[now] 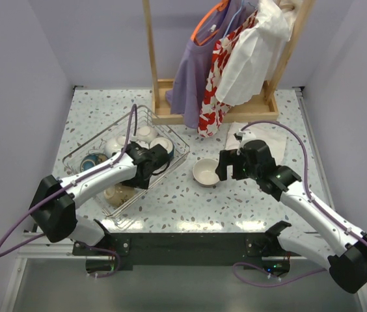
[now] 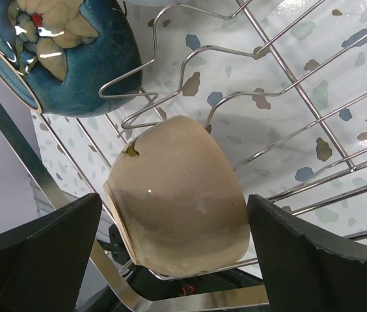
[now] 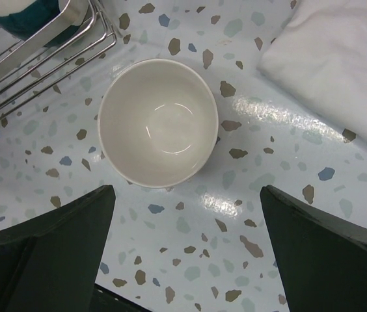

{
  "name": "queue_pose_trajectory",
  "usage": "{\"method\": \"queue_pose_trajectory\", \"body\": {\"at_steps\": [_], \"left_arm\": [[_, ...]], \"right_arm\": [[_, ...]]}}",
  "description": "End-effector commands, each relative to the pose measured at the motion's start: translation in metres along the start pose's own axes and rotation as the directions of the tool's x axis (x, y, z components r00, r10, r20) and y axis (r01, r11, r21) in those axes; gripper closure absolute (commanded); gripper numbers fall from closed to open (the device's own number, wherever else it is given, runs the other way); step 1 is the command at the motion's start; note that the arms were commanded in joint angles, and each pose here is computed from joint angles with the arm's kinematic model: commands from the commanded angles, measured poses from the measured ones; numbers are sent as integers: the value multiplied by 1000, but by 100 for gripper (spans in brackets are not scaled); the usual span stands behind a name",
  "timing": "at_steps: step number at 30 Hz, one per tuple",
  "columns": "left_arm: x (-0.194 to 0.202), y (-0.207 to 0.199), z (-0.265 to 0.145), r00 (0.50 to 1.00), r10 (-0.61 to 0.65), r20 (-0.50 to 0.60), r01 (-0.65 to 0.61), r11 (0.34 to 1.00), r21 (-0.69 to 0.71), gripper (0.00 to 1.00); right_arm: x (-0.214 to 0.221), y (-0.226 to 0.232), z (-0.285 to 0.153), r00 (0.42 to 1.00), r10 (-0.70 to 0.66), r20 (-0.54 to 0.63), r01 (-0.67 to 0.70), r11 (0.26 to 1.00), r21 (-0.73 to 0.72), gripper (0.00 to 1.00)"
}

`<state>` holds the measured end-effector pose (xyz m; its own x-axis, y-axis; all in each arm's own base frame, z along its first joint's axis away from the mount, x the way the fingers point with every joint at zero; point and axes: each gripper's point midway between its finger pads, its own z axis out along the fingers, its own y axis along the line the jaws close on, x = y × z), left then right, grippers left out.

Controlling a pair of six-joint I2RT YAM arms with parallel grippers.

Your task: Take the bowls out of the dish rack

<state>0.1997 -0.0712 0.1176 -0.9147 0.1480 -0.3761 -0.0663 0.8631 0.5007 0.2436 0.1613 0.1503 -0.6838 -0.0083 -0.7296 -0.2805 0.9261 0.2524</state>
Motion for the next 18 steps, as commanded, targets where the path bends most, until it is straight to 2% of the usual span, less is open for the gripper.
{"method": "queue_pose_trajectory", "body": {"at_steps": [1,7,10,14,18], "left_arm": [[1,-1,7,1000,16,-19,-15,999,33,0],[8,-3,10,998,34,-60,-31,998,54,1],[9,-2,7,997,31,-68,-26,998,62,5],[8,5,-1,997,18,-69,-14,998,55,16],[5,12,-7,998,4,-60,-1,999,48,19]], "right_arm": [[-22,7,-10,998,27,54,-27,1000,-10,1],[-21,3,-16,996,52,67,-52,999,8,1],[-20,1,-18,995,63,71,-64,998,16,2],[-21,1,-20,994,77,80,-79,997,18,2],[-24,2,-22,992,88,90,-90,996,13,2]]}}
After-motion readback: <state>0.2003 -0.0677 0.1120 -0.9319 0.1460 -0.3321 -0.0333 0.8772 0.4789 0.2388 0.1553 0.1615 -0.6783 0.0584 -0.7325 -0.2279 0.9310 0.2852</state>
